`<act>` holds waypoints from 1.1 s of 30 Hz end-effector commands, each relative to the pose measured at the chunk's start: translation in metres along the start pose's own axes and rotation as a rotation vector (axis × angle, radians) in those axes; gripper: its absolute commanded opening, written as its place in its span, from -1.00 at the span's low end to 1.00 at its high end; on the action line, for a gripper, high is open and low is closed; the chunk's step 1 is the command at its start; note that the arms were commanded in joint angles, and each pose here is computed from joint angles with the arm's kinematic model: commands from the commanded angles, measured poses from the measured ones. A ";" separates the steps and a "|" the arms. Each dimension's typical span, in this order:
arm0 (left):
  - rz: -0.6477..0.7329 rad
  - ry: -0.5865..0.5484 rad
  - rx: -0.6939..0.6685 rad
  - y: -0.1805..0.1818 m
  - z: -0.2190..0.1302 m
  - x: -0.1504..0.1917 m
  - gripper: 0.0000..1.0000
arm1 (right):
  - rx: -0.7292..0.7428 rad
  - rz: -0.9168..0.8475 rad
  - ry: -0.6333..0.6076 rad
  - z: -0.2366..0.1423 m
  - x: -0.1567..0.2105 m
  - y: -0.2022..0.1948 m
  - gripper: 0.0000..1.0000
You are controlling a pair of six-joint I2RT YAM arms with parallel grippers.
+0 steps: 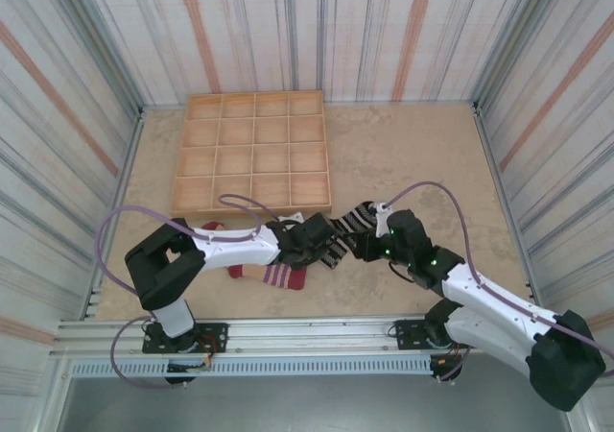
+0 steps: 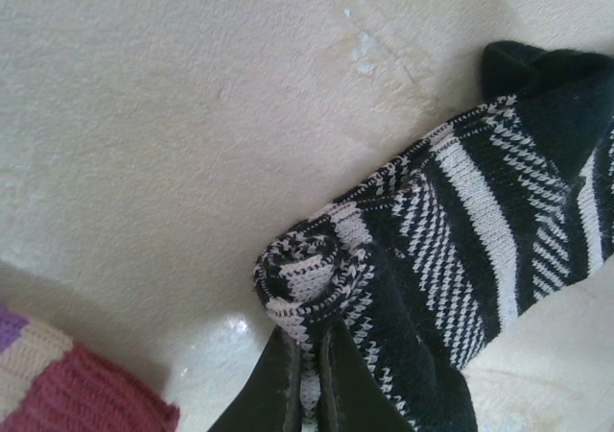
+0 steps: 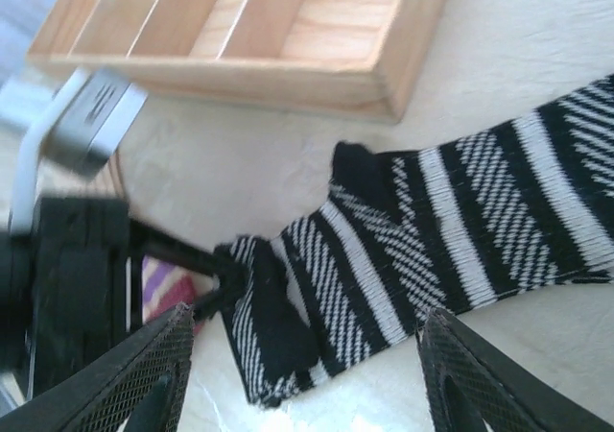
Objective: Roll the socks
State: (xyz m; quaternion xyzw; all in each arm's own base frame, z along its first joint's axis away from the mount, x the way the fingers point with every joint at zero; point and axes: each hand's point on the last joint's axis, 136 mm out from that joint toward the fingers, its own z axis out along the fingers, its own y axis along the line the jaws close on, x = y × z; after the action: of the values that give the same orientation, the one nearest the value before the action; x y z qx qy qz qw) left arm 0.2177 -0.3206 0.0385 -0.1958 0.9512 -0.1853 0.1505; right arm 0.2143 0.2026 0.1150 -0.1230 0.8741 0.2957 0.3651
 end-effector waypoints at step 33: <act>-0.009 0.270 -0.042 -0.003 -0.014 0.004 -1.00 | 0.134 -0.783 -0.087 0.040 0.061 0.063 0.14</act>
State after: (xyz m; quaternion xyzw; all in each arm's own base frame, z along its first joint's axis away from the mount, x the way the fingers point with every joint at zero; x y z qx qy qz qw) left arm 0.2128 -0.3199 0.0526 -0.1862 0.9624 -0.1953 0.0312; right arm 0.1615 0.2633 0.0573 -0.4099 0.7808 0.0813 0.4644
